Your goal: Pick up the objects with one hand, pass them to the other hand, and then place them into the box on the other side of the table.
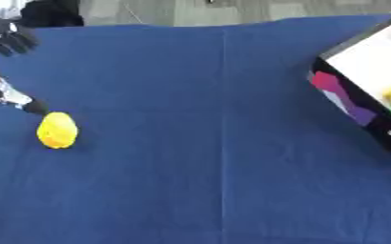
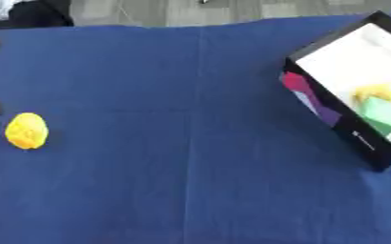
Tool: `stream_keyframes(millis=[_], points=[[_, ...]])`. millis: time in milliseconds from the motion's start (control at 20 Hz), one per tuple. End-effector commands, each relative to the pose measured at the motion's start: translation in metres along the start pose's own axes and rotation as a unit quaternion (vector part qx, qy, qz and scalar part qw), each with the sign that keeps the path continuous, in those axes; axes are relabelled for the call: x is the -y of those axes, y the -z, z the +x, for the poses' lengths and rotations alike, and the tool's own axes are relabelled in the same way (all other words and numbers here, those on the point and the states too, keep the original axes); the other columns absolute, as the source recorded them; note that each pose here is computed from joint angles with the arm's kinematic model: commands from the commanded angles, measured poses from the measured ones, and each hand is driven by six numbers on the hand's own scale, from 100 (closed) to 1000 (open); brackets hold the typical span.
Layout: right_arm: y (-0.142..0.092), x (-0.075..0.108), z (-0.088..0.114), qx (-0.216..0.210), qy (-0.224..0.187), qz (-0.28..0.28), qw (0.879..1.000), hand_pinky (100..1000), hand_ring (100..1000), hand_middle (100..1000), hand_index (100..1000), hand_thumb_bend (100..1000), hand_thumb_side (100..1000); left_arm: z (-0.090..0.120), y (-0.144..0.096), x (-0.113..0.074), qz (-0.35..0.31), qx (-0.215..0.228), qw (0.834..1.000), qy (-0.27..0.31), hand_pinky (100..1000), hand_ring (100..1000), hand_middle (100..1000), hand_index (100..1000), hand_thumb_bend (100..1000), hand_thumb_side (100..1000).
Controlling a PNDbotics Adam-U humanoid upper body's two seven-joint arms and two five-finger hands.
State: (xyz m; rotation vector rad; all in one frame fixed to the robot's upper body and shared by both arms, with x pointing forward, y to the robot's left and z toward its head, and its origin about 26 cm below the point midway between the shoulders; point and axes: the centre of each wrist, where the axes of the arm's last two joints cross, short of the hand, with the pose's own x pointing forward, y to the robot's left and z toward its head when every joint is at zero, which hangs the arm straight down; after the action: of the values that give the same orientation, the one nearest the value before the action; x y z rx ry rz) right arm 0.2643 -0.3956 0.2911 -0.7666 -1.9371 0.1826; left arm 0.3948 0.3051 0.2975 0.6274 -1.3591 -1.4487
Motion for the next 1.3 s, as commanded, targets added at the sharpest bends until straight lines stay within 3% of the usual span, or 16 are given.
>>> stream_keyframes(millis=[50,300,600,1300], points=[[0.006,0.008,0.011,0.014,-0.014,-0.003,1.0,816,756,648,859,622,166,-0.006,-0.006,-0.014,-0.038,-0.025,0.998,0.039,823,800,745,789,987,298],[0.006,0.008,0.009,0.01,-0.011,-0.003,1.0,816,754,645,859,623,167,-0.011,0.007,-0.009,-0.089,-0.032,0.994,0.054,818,798,735,785,929,267],[0.005,0.007,0.009,0.008,-0.008,-0.002,1.0,816,754,643,859,622,149,-0.023,0.025,0.001,-0.113,-0.044,0.992,0.027,812,794,729,786,897,297],[0.002,0.005,0.004,0.001,-0.008,-0.004,1.0,816,749,637,856,626,167,-0.03,0.059,0.023,-0.111,-0.09,0.989,0.044,803,799,725,784,933,312]])
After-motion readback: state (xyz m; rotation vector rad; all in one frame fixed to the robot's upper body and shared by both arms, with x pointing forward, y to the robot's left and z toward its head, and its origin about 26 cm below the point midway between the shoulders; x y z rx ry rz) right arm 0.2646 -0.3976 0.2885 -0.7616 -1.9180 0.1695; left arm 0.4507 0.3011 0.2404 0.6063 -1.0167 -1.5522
